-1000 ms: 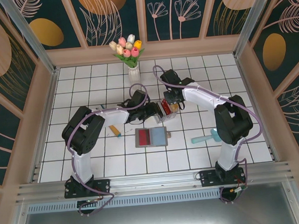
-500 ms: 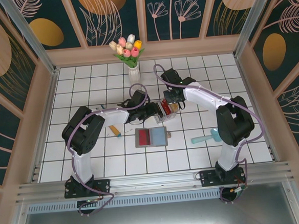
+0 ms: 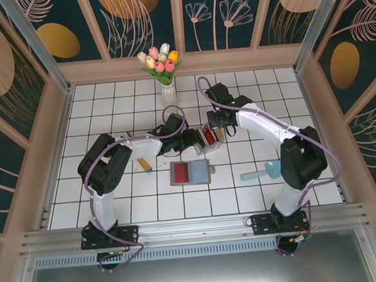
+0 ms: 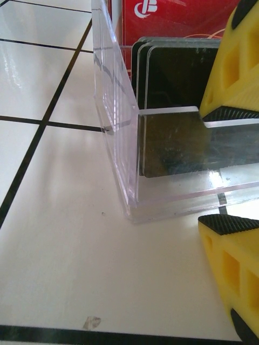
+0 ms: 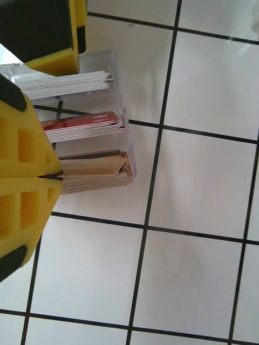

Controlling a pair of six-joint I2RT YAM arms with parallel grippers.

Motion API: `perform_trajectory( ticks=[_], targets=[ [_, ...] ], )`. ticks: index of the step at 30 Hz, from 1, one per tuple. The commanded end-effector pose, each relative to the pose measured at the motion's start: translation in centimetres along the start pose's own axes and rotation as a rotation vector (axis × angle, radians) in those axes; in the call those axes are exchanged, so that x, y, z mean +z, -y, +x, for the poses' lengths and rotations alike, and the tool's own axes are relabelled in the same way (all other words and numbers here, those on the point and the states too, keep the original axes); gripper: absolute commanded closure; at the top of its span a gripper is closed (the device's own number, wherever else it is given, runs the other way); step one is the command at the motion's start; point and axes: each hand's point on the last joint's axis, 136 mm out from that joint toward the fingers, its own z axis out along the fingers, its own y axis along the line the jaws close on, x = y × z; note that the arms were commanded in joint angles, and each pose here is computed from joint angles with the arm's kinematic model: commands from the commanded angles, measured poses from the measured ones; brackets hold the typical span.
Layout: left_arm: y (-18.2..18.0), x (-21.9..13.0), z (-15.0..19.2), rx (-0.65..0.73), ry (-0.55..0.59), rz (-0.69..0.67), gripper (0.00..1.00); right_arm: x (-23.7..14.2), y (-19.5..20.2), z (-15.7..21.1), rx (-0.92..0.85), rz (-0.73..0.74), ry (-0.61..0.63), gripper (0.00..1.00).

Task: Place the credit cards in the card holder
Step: Pick up several credit cards from the storage box.

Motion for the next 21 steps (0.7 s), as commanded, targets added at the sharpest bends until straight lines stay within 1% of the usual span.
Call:
perform_trajectory(
  ticks=[1,5,9,11,15,16,18,19,20,21],
  targets=[
    [-2.3,-0.7,0.7,0.020,-0.010,-0.082,0.49,-2.1,-0.1,-1.3,0.041,-0.036,0.049,0.97],
    [-1.1,-1.8,0.1,0.035,0.019,-0.043,0.45,-3.3,-0.6,-1.8,0.064,-0.081,0.076,0.99],
    [0.9,-3.8,-1.0,0.055,0.068,0.010,0.40,-5.1,-1.3,-2.4,0.114,-0.190,0.123,0.99],
    [1.8,-4.8,-1.5,0.060,0.095,0.038,0.35,-5.9,-1.7,-2.5,0.134,-0.243,0.137,1.00],
    [3.5,-6.8,-2.3,0.070,0.140,0.092,0.32,-6.9,-2.2,-2.6,0.166,-0.331,0.148,1.00],
    [4.7,-8.2,-2.8,0.074,0.159,0.138,0.31,-7.4,-2.6,-2.7,0.174,-0.369,0.151,1.00],
    [6.0,-9.6,-3.3,0.063,0.166,0.225,0.27,-8.3,-3.2,-2.8,0.184,-0.431,0.164,1.00],
    [6.9,-10.5,-3.8,0.050,0.167,0.290,0.26,-8.8,-3.6,-2.8,0.191,-0.467,0.169,1.00],
    [7.0,-11.1,-3.7,0.036,0.162,0.338,0.24,-9.2,-3.8,-2.8,0.199,-0.500,0.174,1.00],
    [7.7,-12.0,-3.9,0.029,0.160,0.412,0.22,-9.8,-4.2,-2.8,0.205,-0.541,0.178,1.00]
  ],
)
